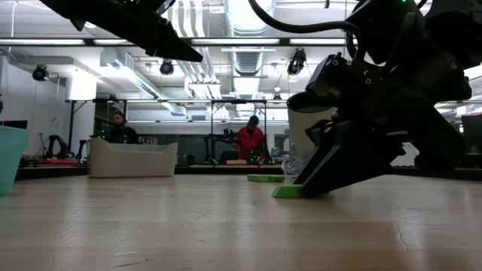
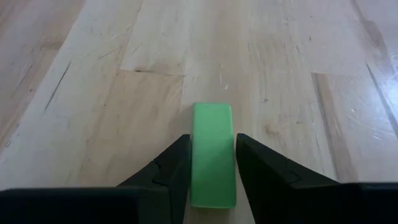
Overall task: Pick & Place School Supplies
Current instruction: Put the green eraser into the yellow bin
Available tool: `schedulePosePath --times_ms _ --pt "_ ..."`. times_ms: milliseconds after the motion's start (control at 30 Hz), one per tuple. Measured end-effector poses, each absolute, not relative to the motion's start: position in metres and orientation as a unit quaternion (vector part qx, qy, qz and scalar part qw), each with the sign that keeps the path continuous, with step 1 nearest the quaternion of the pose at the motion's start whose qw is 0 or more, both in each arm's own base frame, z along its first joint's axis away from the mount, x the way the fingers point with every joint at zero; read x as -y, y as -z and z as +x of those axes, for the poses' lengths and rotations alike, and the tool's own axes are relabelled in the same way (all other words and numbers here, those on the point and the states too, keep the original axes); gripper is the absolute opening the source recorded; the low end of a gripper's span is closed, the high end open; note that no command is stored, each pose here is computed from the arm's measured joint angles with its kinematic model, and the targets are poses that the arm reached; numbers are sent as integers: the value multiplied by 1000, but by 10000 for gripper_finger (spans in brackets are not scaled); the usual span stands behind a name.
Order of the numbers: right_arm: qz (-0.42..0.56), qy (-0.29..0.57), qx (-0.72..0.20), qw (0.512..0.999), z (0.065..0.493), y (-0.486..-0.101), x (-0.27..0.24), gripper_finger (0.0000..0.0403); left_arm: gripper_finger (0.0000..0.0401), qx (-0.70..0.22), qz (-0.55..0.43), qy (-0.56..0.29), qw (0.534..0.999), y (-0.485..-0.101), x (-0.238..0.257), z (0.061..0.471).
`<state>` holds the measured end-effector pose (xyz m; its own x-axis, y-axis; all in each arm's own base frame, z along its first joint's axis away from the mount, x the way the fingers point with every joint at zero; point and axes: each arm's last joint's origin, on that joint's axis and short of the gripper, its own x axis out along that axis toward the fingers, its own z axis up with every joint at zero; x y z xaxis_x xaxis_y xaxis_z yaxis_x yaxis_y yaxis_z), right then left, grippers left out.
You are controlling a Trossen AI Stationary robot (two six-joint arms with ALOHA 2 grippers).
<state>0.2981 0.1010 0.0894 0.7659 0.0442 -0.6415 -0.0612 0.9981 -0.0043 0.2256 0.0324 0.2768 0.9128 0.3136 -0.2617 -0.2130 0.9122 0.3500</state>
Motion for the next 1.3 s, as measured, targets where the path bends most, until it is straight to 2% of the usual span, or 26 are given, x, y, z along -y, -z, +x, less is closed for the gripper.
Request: schedulePosePath --times_ms 300,633,867,1033,1300 --pt "-13 -14 -367 930 297 -88 -100 82 241 -158 159 -137 965 -277 -32 226" --pt "-9 -20 -367 930 299 -104 -101 78 241 -158 159 -136 965 -277 -32 226" --pt "-16 -28 -383 923 297 -150 -101 77 241 -160 159 -136 965 -276 -32 225" --pt "-28 -30 -400 916 289 -197 -98 76 241 -162 159 -136 964 -276 -32 225" --pt "36 -58 -478 876 259 -273 -94 76 241 -166 159 -135 964 -275 -32 225"
